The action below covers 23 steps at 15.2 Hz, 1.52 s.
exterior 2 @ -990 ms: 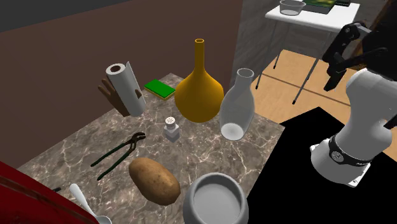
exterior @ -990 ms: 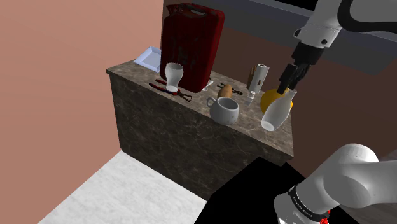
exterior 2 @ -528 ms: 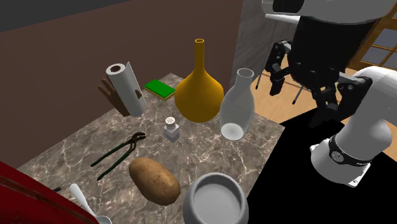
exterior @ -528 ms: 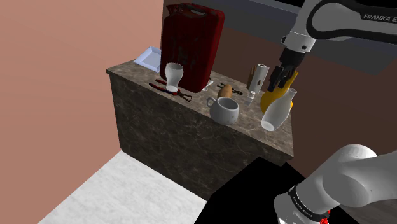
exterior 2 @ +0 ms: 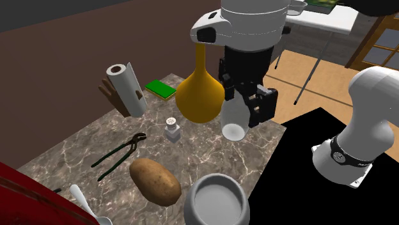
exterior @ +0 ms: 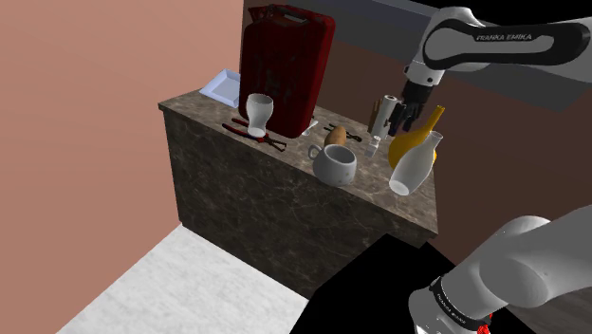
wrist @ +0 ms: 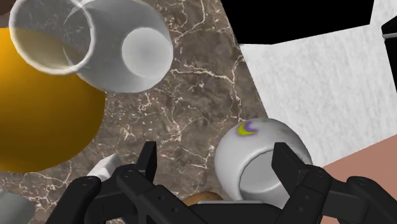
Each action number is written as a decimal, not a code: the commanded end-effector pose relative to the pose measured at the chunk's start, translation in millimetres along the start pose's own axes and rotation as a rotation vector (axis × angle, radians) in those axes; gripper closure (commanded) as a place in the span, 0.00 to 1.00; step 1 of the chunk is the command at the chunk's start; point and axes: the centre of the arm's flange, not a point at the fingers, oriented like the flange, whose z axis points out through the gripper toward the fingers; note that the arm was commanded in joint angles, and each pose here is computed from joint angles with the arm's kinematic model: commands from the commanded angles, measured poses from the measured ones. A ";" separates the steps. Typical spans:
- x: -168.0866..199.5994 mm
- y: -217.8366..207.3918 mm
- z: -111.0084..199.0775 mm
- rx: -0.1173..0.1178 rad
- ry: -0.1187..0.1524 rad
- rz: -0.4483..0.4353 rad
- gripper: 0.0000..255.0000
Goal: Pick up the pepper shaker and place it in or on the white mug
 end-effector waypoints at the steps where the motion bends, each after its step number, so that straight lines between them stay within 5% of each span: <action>1: 16.0 17.4 10.4 -0.001 -0.005 0.000 0.00; 16: 139.4 154.5 92.2 -0.003 -0.047 0.001 0.00; 23: 143.4 160.8 127.7 -0.003 -0.049 0.001 0.00</action>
